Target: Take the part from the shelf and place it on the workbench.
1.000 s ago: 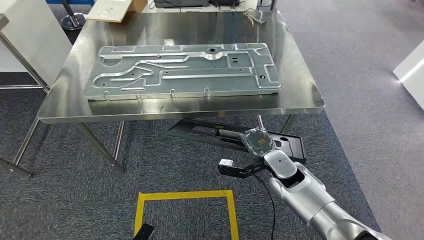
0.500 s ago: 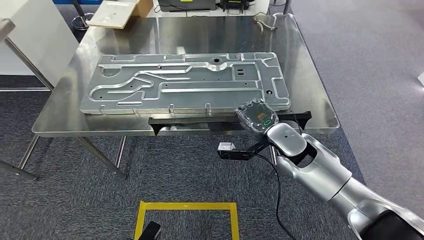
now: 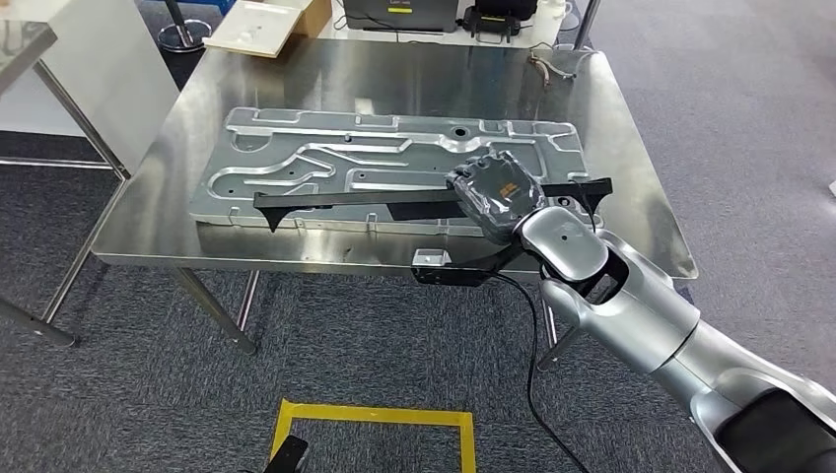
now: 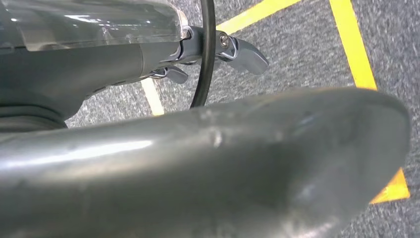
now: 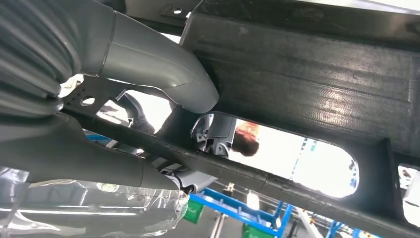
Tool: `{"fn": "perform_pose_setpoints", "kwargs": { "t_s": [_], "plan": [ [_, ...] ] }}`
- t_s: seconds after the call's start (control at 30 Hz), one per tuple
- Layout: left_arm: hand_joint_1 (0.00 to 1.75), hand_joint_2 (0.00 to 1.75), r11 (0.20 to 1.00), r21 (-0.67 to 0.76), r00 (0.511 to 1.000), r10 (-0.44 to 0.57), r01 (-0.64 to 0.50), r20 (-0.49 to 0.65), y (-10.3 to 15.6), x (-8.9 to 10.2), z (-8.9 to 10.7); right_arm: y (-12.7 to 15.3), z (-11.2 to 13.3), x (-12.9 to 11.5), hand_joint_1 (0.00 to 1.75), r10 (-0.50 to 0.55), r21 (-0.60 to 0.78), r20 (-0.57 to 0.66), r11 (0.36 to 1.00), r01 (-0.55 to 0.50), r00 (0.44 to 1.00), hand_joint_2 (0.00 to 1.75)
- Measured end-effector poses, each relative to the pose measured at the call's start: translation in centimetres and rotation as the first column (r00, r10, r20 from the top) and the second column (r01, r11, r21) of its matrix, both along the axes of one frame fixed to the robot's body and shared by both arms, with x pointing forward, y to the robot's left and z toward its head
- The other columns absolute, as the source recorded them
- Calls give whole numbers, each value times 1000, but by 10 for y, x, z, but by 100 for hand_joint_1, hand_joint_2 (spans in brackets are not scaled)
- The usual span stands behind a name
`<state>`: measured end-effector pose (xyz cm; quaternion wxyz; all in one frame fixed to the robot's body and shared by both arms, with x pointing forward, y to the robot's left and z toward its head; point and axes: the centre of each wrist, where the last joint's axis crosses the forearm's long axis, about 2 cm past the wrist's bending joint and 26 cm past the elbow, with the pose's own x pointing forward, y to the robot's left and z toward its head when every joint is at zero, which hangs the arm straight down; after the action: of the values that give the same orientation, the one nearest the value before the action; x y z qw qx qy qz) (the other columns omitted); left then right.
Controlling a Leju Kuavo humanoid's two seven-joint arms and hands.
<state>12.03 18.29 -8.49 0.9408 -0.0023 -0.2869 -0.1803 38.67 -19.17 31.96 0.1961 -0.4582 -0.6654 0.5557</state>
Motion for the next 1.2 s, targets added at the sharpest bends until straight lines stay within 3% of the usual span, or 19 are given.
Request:
{"fn": "perform_pose_setpoints", "kwargs": {
  "t_s": [0.23,0.43,0.6,0.8,1.2],
  "plan": [
    [0,0,1000,-1,1000,-7,7,-8,-2,-2,0,1,5,2,175,-20,7,6,1000,20,1000,175],
    [0,0,1000,9,1000,-11,11,-7,-1,3,1,-18,7,22,175,-130,31,6,991,130,991,175],
    [0,0,1000,11,1000,-11,11,-11,0,2,0,-44,-16,39,175,-220,14,-36,975,220,975,175],
    [0,0,1000,11,1000,-17,17,-12,1,2,0,-53,-27,44,175,-255,3,-65,967,255,965,175],
    [0,0,999,16,1000,-27,28,-15,0,5,1,-25,-42,50,175,-243,64,-149,965,255,958,175]
  ]
}}
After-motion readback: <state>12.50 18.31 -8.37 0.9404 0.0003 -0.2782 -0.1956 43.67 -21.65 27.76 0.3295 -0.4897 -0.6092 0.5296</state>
